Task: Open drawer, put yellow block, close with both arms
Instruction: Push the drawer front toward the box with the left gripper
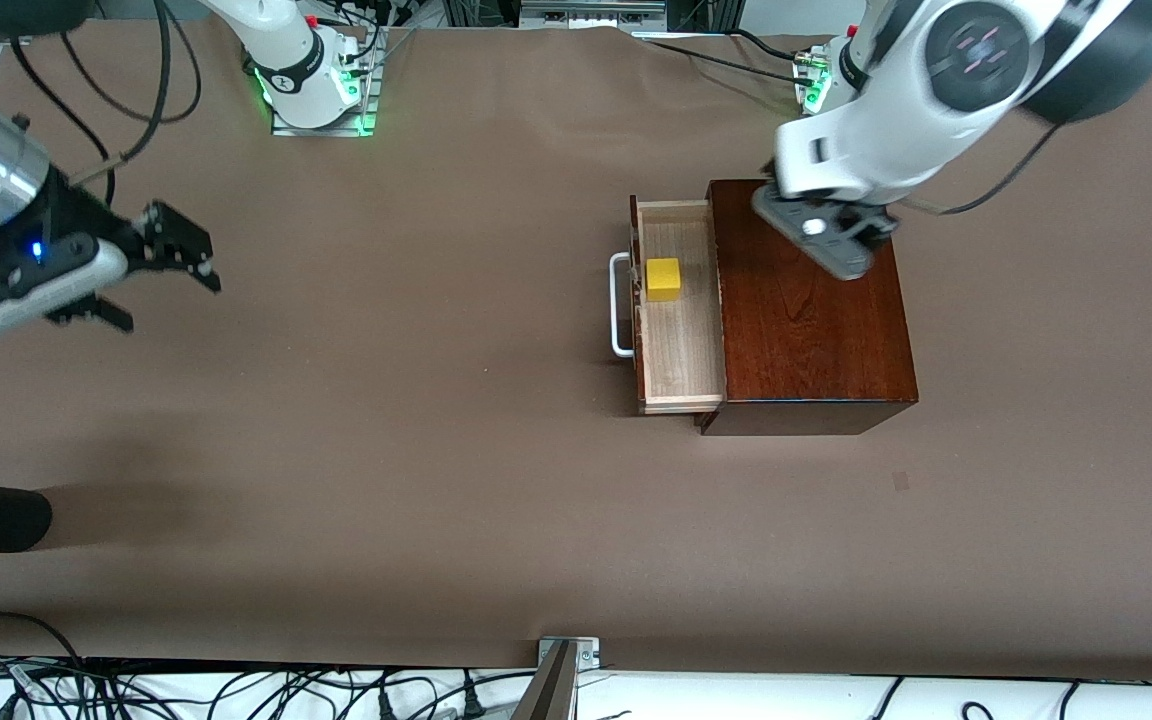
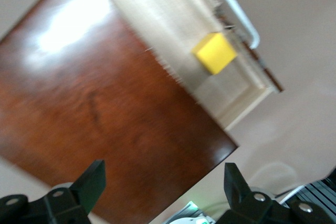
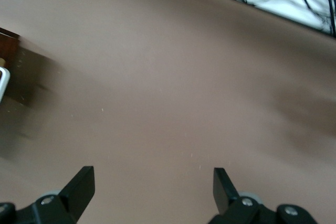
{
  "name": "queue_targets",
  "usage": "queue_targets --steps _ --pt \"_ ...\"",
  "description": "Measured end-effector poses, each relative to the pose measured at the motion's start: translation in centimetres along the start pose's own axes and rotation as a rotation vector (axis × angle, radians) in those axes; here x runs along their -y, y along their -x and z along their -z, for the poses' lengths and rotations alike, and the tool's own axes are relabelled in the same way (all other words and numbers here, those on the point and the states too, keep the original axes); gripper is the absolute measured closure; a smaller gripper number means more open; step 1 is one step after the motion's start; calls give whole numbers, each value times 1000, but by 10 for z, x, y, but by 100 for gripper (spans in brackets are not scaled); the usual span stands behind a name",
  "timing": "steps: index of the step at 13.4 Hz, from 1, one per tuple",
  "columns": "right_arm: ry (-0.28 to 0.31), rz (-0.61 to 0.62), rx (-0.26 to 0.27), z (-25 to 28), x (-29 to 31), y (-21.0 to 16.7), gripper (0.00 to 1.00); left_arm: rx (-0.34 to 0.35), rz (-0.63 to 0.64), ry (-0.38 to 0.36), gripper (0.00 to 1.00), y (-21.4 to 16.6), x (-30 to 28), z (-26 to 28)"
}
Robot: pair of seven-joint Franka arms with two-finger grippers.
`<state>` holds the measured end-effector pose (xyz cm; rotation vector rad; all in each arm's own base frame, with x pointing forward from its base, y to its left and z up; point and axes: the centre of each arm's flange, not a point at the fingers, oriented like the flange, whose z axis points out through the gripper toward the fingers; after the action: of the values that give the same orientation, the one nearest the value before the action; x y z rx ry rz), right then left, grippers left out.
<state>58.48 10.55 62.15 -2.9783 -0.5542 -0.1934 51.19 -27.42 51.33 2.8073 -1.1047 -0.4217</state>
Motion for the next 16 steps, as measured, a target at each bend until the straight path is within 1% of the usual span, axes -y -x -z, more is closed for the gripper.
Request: queue_targets --steps 3,5,7,9,11,12,14,16 --pt "47 -64 38 -6 -6 27 0 25 -147 25 0 -52 -68 -26" --pt "59 -91 55 -11 -13 32 0 27 -193 41 0 -81 -104 -39" --pt "65 -113 62 -14 -22 34 0 8 -223 61 0 -104 -105 -54" --pt "86 -126 66 -14 -27 35 0 -28 -325 63 0 -122 -93 -68" --pt "100 -149 67 -14 -29 36 0 -57 -503 37 0 -137 -91 -82" --pt "105 -155 67 -14 -29 36 0 -60 -588 11 0 -144 -97 -92" --pt "116 -160 69 -14 -29 35 0 -60 -715 -52 0 -161 -124 -118" --pt "118 -163 69 -14 -29 35 0 -70 -813 -104 0 -179 -150 -148"
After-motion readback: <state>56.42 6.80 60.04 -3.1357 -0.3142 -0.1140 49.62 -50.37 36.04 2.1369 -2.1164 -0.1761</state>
